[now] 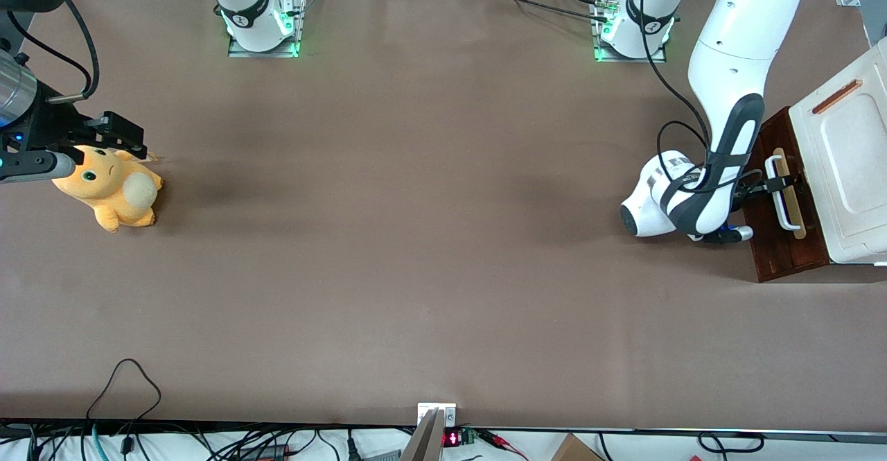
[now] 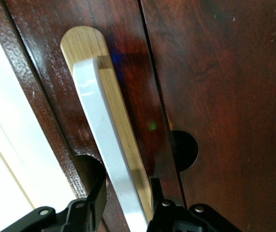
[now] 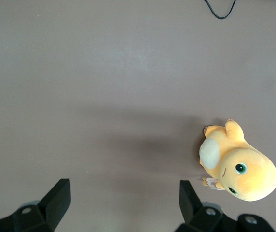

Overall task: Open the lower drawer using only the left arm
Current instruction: 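Align the left gripper fingers around the white bar handle, then close the left gripper on the white bar handle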

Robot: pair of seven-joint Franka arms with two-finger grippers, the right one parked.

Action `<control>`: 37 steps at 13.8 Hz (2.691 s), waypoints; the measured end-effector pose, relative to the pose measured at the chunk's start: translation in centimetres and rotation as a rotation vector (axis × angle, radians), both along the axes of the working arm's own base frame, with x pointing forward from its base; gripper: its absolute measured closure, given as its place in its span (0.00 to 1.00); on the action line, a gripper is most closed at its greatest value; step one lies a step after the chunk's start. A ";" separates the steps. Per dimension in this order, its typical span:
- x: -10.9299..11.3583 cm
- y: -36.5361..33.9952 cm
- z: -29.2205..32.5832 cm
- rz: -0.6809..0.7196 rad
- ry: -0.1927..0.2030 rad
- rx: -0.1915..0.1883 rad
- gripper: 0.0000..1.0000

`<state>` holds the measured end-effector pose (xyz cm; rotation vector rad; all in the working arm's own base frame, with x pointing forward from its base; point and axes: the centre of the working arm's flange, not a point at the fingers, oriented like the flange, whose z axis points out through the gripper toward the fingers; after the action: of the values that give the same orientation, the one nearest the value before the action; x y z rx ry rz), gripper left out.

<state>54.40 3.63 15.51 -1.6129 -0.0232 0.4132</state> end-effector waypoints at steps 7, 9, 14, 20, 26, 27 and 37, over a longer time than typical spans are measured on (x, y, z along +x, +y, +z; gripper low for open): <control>0.1 -0.1 0.0 -0.009 -0.001 -0.003 0.56; 0.1 0.0 0.0 -0.009 -0.001 -0.002 0.56; 0.2 -0.1 0.0 -0.012 -0.002 -0.003 0.56; 0.4 0.0 0.0 -0.027 -0.003 0.000 0.59; 0.5 0.0 0.1 -0.036 0.009 0.000 0.63; 0.5 0.0 0.1 -0.037 0.009 0.000 0.64; 0.6 -0.1 -0.1 -0.049 0.009 -0.003 0.72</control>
<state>54.99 3.58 15.46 -1.6113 0.0232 0.3830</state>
